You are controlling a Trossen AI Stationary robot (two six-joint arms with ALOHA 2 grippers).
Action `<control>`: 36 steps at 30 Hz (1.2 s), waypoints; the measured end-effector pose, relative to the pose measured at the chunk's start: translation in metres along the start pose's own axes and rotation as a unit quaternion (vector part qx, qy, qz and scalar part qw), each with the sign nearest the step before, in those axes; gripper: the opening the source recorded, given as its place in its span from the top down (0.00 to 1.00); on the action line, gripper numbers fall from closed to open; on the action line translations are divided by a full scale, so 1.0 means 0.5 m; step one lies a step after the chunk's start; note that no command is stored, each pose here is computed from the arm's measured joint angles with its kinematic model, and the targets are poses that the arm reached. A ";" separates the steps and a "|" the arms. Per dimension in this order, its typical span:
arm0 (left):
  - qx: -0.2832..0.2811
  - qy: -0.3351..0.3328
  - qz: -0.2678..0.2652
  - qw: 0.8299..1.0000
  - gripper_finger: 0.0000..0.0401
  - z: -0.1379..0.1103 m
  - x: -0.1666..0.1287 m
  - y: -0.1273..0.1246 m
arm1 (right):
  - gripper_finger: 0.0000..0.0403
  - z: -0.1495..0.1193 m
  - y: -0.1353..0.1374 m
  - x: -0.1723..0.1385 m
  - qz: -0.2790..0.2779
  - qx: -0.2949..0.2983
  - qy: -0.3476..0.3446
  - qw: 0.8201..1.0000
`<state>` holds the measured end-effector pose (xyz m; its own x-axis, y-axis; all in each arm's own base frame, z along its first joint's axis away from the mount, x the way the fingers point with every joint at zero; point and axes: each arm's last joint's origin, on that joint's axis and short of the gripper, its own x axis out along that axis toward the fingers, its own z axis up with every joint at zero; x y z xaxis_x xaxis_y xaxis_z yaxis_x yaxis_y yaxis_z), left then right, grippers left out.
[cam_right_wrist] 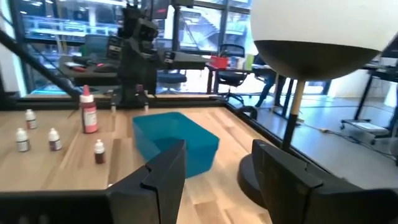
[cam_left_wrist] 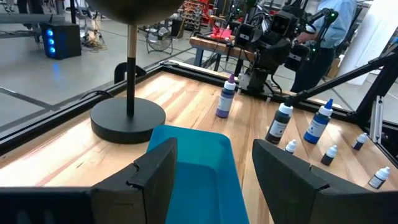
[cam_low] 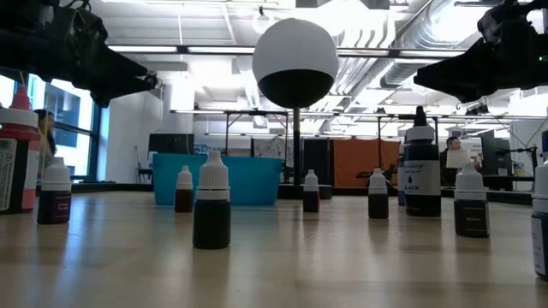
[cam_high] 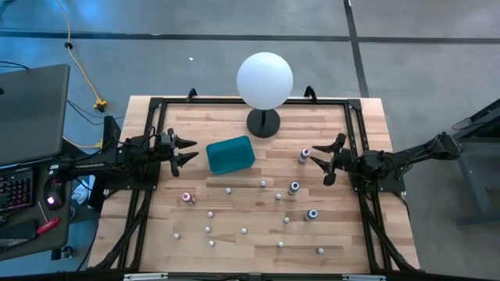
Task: Pick & Place food coloring
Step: Put the large purple food coloring bottle into the blue bin
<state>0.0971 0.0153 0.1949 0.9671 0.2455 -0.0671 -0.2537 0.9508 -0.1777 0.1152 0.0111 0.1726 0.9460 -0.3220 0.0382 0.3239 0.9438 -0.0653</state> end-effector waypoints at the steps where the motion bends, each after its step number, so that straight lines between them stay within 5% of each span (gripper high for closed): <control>1: 0.000 0.000 0.000 1.000 0.49 0.000 0.000 0.000 | 0.57 -0.001 0.000 0.001 0.000 0.000 0.002 1.000; 17: 0.000 0.000 0.001 1.000 0.49 0.000 0.000 0.000 | 0.59 0.045 0.008 0.050 -0.014 -0.006 0.040 0.999; 36: 0.000 0.000 0.001 1.000 0.49 0.000 0.000 0.000 | 0.59 -0.022 -0.010 0.095 -0.055 -0.041 0.155 0.985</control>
<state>0.0971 0.0153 0.1949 0.9668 0.2466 -0.0667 -0.2548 0.9505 -0.1780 0.1585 -0.0097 0.1637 0.8596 -0.4418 -0.2569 0.4133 0.8966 -0.1590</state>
